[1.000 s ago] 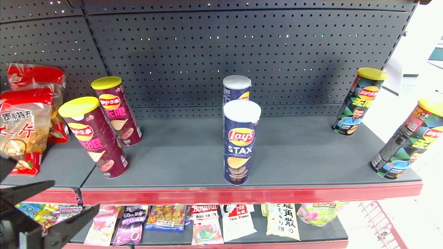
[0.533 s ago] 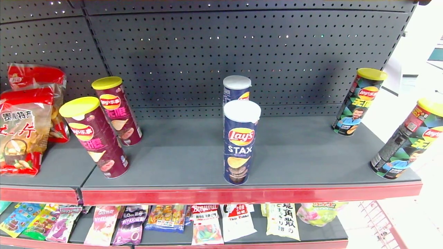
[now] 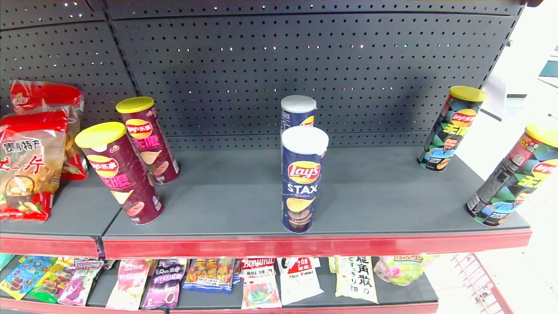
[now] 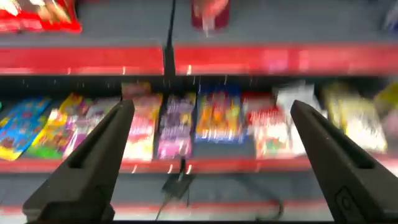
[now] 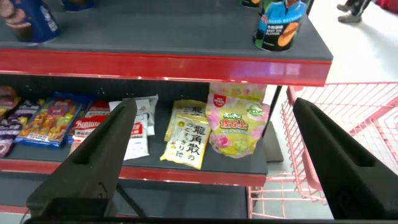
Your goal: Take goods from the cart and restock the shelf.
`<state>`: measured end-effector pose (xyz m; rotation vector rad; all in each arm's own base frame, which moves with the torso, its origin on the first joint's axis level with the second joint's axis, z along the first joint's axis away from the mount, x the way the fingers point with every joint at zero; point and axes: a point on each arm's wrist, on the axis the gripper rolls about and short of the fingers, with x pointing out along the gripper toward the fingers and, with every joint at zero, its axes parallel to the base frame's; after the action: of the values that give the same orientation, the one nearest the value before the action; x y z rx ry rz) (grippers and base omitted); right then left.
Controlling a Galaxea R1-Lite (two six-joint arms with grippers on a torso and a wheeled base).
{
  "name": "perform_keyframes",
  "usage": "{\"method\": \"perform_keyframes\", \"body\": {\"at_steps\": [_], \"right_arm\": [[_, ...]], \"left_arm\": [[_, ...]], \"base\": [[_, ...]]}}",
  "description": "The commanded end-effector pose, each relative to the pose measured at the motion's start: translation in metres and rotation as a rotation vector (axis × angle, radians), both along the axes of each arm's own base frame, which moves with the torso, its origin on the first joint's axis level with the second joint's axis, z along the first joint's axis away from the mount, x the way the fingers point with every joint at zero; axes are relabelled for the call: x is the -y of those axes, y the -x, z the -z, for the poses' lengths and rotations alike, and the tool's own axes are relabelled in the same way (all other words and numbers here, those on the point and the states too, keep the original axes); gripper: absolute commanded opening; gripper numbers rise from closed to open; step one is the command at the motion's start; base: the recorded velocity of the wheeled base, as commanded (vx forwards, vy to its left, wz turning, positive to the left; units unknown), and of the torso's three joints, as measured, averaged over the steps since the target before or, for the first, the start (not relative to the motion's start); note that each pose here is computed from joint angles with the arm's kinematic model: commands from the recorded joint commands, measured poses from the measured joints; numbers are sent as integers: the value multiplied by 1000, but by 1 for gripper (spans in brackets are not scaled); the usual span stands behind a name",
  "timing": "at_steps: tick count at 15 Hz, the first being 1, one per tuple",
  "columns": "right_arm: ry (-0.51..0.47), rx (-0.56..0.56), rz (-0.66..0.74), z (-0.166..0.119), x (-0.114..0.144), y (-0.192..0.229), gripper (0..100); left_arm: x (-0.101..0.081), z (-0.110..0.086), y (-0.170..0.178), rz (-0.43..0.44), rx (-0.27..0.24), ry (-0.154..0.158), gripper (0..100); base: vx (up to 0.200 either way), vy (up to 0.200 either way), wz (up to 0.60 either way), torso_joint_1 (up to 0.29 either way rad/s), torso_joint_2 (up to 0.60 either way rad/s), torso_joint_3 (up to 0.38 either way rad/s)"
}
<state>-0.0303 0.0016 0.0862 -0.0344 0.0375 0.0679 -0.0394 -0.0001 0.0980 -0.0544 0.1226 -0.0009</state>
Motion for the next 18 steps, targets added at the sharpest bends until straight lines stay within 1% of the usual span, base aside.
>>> {"method": "perform_keyframes", "body": {"at_steps": [1, 2, 3, 4, 5, 6, 7, 8, 11, 12, 13, 14, 16, 17, 18], "right_arm": [[4, -5, -5, 2, 0, -1, 100], [2, -4, -14, 1, 0, -1, 100], [-4, -4, -17, 1, 0, -1, 100], [-21, 4, -6, 2, 0, -2, 100], [-19, 25, 3, 8, 0, -6, 100], [-28, 54, 25, 9, 1, -7, 100], [-28, 37, 23, 10, 0, -7, 100], [-31, 37, 23, 11, 1, -7, 100], [-31, 37, 23, 11, 1, -7, 100], [-31, 37, 23, 11, 1, -7, 100], [-31, 37, 25, 11, 1, -7, 100], [-31, 37, 23, 11, 1, -7, 100], [-31, 37, 26, 11, 1, -7, 100], [-31, 37, 26, 11, 1, -7, 100], [-29, 37, 26, 11, 1, -7, 100]], "left_arm": [[-2, 9, -2, -89, 0, 46, 100], [-3, 9, -2, -166, 12, 63, 100], [-4, 11, -6, -194, 44, 62, 100], [-4, 14, -11, -170, 99, 40, 100], [-2, 15, -14, -108, 136, -8, 100], [-2, 18, -16, -69, 147, -58, 100], [-2, 18, -16, -73, 151, -70, 100], [-2, 17, -16, -81, 149, -74, 100], [-2, 18, -16, -78, 153, -99, 100], [-2, 17, -16, -77, 166, -111, 100], [-2, 17, -16, -72, 168, -111, 100], [-2, 17, -17, -68, 145, -102, 100], [-1, 19, -16, -30, 150, -108, 100], [-1, 21, -17, -30, 138, -90, 100], [-1, 22, -17, -23, 126, -103, 100]], "base": [[0, 0, 0, 0, 0, 0], [0, 0, 0, 0, 0, 0], [0, 0, 0, 0, 0, 0], [0, 0, 0, 0, 0, 0], [0, 0, 0, 0, 0, 0], [0, 0, 0, 0, 0, 0], [0, 0, 0, 0, 0, 0], [0, 0, 0, 0, 0, 0], [0, 0, 0, 0, 0, 0], [0, 0, 0, 0, 0, 0], [0, 0, 0, 0, 0, 0], [0, 0, 0, 0, 0, 0], [0, 0, 0, 0, 0, 0], [0, 0, 0, 0, 0, 0], [0, 0, 0, 0, 0, 0]]}}
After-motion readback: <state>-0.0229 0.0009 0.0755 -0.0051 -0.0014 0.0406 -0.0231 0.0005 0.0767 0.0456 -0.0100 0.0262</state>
